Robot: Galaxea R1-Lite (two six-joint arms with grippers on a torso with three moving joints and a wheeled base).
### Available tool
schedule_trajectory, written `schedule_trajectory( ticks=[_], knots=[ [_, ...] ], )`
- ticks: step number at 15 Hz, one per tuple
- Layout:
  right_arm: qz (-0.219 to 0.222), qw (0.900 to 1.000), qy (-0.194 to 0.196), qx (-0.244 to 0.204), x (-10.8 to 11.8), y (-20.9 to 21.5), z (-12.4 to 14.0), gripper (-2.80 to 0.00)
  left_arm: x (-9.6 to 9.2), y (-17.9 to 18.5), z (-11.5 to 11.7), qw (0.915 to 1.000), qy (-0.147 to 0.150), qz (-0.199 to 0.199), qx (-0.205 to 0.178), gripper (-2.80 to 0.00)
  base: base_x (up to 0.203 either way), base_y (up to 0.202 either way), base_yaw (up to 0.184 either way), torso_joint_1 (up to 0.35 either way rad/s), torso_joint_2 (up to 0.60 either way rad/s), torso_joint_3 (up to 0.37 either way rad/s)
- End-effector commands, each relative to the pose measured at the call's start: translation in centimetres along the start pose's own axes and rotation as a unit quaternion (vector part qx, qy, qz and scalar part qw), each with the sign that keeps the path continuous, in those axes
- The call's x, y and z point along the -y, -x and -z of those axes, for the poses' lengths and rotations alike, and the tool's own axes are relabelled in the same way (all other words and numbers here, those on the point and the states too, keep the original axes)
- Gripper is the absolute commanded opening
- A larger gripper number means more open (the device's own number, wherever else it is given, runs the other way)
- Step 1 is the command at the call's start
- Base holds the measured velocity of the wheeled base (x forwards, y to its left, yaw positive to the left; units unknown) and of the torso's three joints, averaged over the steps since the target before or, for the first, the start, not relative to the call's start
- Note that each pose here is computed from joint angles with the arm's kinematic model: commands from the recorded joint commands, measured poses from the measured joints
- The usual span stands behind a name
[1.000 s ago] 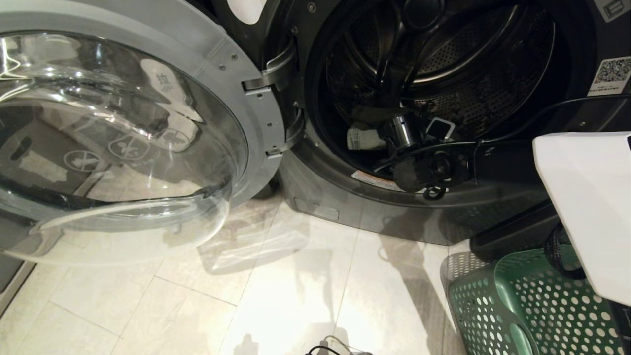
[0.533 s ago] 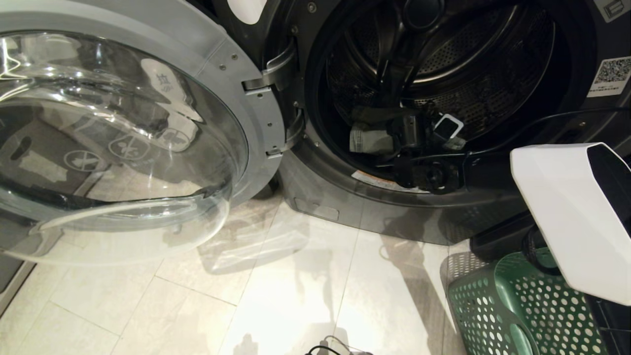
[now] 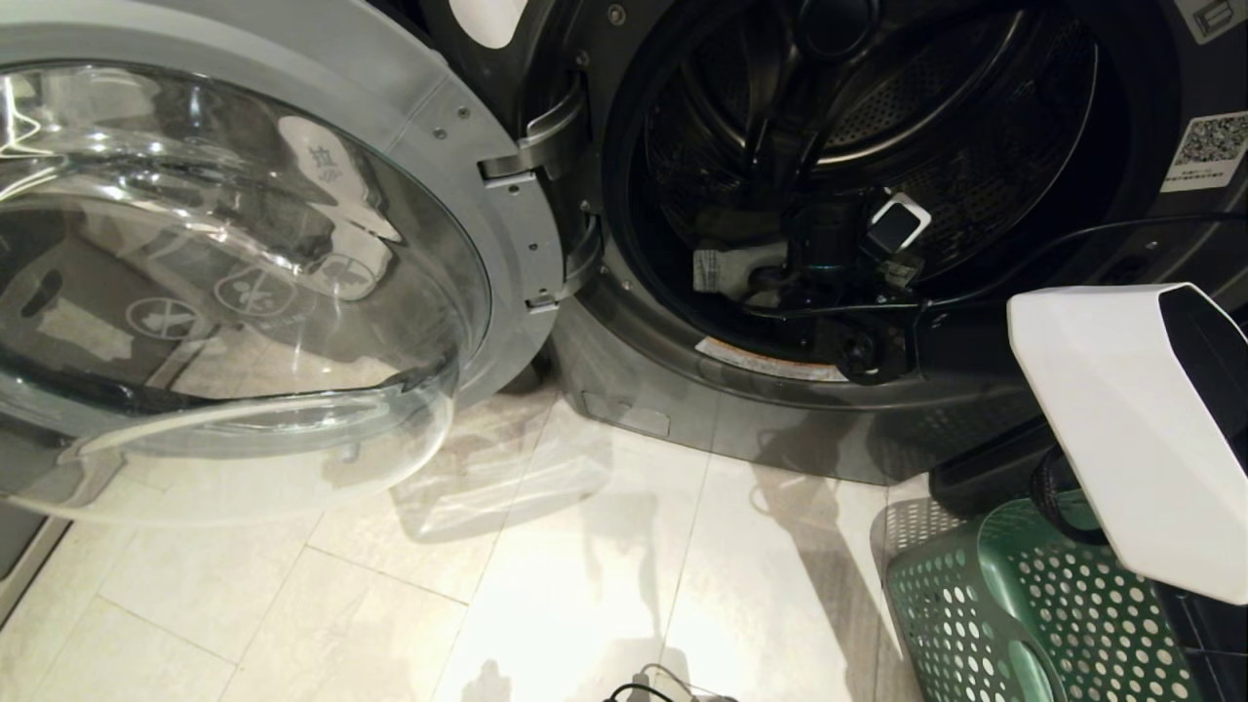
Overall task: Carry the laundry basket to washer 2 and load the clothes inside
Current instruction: Close the washing machine door with the left hand
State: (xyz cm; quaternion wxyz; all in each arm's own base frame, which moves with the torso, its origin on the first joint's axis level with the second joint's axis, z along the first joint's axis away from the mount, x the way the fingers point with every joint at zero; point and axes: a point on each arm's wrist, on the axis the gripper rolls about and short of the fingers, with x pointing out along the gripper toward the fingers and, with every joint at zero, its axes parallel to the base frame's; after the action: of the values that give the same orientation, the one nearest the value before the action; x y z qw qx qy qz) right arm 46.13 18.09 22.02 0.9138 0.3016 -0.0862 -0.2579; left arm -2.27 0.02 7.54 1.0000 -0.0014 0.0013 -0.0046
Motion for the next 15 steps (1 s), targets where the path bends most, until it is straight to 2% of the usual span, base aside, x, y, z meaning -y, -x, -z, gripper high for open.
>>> schedule_trajectory(
  ticks=[1,5,15],
  knots=[
    [-0.001,1.0,-0.001,0.005,-0.1,0.1,-0.3,-2.8,0.0,0.0,0.0,1.0,0.0,-0.001,-0.001,-2.8,0.0,0.0,0.0,0.0,0.0,0.0],
    [-0.008,1.0,0.002,0.011,-0.3,0.0,-0.6,-2.8,0.0,0.0,0.0,1.0,0.0,0.0,-0.001,-2.8,0.0,0.0,0.0,0.0,0.0,0.0],
    [-0.05,0.998,0.023,-0.019,-1.3,1.7,-0.9,-2.8,0.0,0.0,0.0,1.0,0.0,0.0,-0.001,-2.8,0.0,0.0,0.0,0.0,0.0,0.0]
  ],
)
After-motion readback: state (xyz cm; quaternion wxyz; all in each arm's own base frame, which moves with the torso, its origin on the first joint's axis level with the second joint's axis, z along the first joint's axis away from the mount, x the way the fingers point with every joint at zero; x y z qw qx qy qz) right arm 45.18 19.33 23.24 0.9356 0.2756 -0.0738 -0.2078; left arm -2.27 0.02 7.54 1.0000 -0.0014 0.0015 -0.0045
